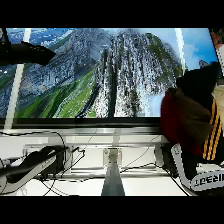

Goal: Fold the clothes and pants, and hang the long-sleeved shirts on hangers.

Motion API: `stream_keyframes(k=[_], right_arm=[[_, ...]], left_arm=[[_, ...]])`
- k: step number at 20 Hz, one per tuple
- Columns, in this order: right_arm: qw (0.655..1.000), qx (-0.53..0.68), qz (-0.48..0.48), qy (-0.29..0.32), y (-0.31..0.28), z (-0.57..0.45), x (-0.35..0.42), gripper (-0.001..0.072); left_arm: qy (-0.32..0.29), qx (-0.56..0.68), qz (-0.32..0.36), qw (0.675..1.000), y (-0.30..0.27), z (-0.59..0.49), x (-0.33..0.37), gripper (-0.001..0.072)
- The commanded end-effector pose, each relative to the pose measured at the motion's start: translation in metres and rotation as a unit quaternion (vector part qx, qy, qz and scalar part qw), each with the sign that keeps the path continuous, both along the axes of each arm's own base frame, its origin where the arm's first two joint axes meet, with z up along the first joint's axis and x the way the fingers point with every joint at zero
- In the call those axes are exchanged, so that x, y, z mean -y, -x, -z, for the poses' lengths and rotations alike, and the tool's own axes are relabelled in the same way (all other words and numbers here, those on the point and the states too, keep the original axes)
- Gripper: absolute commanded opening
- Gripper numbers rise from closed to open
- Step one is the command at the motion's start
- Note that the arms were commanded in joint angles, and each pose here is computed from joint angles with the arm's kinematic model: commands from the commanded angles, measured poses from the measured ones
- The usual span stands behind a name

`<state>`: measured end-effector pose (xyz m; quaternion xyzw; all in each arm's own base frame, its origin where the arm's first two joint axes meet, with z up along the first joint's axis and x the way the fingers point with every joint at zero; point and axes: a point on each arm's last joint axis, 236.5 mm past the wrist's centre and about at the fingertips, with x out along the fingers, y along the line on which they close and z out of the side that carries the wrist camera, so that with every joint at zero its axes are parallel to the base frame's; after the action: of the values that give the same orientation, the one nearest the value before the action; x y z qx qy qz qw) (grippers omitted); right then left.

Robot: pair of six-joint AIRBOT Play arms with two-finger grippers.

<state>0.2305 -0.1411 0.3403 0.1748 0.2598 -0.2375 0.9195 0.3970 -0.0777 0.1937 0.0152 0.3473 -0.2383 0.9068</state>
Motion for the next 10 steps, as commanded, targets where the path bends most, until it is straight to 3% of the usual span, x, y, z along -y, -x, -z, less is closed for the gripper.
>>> stream_keyframes(k=[1,5,10], right_arm=[[0.996,0.008,-0.086,-0.002,-0.023,-0.001,-0.031,0.0009],[0.97,-0.024,-0.239,0.038,-0.05,0.01,-0.089,0.0009],[0.932,-0.036,-0.36,0.041,-0.077,0.024,-0.156,0.0009]], left_arm=[[0.0,0.001,-0.001,1.0,0.0,-0.001,0.0,0.0465],[0.0,0.001,-0.001,1.0,0.0,-0.001,0.0,0.0465],[0.0,0.001,-0.001,1.0,0.0,-0.001,0.0,0.0465]])
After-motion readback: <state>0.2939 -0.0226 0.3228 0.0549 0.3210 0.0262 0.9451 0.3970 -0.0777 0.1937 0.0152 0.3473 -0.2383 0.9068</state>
